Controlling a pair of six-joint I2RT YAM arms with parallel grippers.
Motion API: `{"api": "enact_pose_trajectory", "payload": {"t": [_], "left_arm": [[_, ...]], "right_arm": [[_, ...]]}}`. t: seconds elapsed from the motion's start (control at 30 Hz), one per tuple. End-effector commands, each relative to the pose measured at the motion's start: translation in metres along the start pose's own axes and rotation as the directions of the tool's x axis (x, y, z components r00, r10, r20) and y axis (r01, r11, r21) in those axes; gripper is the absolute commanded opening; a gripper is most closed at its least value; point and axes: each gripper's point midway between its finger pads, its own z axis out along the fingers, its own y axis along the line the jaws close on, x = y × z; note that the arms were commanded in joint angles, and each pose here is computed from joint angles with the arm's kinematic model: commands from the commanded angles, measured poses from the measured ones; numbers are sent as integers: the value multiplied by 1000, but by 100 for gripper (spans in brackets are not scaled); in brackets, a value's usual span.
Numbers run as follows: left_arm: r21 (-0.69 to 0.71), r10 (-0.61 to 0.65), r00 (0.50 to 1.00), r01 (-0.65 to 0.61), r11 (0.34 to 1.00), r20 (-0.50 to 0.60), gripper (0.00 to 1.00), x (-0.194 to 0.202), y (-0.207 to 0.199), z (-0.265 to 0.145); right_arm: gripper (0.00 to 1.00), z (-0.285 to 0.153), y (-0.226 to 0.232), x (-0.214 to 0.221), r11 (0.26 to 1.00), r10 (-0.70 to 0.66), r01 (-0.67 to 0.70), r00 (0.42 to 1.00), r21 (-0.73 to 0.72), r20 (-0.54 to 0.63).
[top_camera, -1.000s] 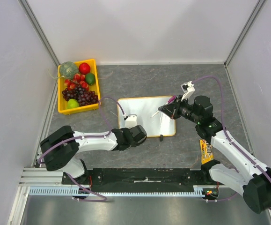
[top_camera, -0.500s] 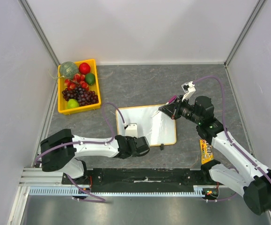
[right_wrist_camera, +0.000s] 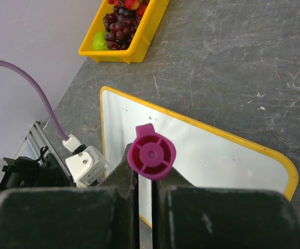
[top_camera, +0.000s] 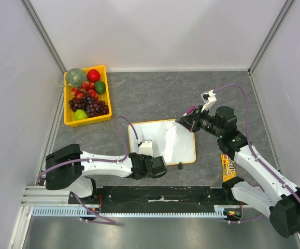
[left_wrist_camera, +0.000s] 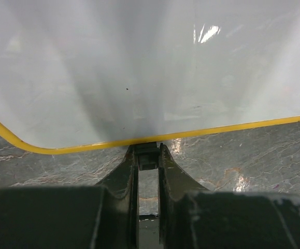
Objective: Write a sentence on the whiteboard
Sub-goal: Move the whiteboard to the center of the board.
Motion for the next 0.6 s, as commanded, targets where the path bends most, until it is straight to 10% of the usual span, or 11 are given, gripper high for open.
{"api": "enact_pose_trajectory", "payload": {"t": [0.0, 0.27, 0.57], "left_arm": [[-7, -28, 994, 28, 1000, -101, 13, 29, 5, -5], [26, -27, 996, 29, 999, -88, 56, 28, 4, -10], [39, -19, 996, 22, 999, -87, 70, 32, 12, -16]], "right_arm": [[0, -2, 5, -7, 1000, -15, 15, 1000, -18, 20], [0, -2, 5, -7, 1000, -12, 13, 1000, -16, 20], [0, -2, 5, -7, 1000, -10, 10, 1000, -17, 21]]}}
